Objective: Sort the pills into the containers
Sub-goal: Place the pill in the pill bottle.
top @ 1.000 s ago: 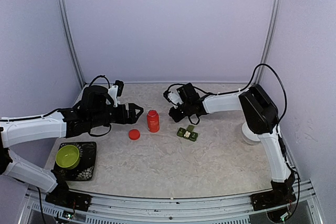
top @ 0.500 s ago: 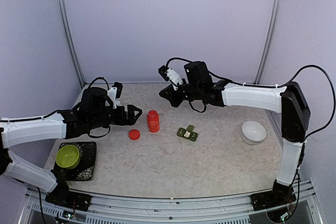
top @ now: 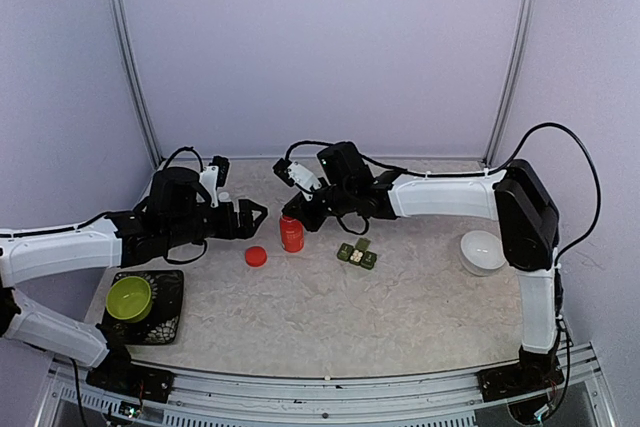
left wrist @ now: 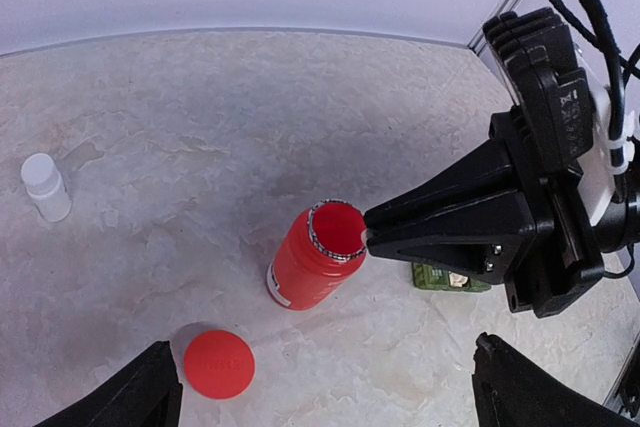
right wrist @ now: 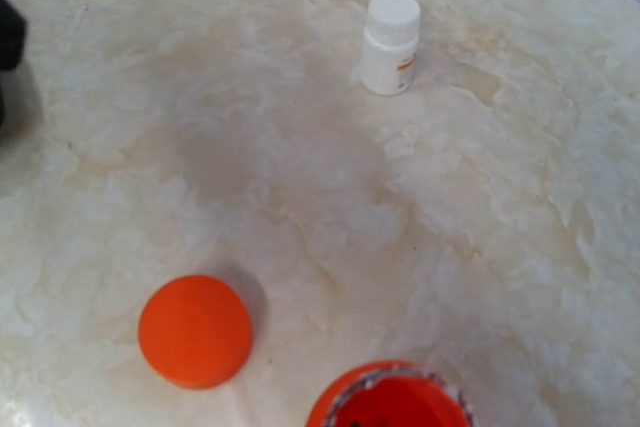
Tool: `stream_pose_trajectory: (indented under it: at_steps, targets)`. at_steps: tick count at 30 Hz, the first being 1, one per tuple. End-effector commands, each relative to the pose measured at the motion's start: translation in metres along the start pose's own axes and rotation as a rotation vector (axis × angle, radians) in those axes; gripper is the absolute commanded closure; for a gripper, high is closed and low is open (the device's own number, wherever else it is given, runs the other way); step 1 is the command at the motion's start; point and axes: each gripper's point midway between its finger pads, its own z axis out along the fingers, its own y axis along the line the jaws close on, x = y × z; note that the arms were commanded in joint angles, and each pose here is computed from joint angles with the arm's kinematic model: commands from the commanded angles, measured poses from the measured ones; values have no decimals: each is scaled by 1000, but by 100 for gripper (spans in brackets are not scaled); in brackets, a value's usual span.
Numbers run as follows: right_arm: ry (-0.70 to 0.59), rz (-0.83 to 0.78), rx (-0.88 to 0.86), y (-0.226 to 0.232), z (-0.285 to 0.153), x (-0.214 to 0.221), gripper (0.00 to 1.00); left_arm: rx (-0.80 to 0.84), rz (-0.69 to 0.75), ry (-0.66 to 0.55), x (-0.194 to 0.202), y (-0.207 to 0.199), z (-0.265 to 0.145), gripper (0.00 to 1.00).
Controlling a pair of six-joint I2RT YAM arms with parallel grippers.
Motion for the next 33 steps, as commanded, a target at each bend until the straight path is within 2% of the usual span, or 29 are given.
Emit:
stream_pose_trajectory:
  at_steps: [1,21,33]
  targets:
    - [-7,-11,5,-4,8,-11,95,-4,-9,-38,-8,3,-6,1]
    - [51,-23,41,-12,21,9,93,-1,-11,-47,-12,5,-10,1]
    - [54,-27,49,-16,23,9,83,2,-10,-52,-15,4,-11,1]
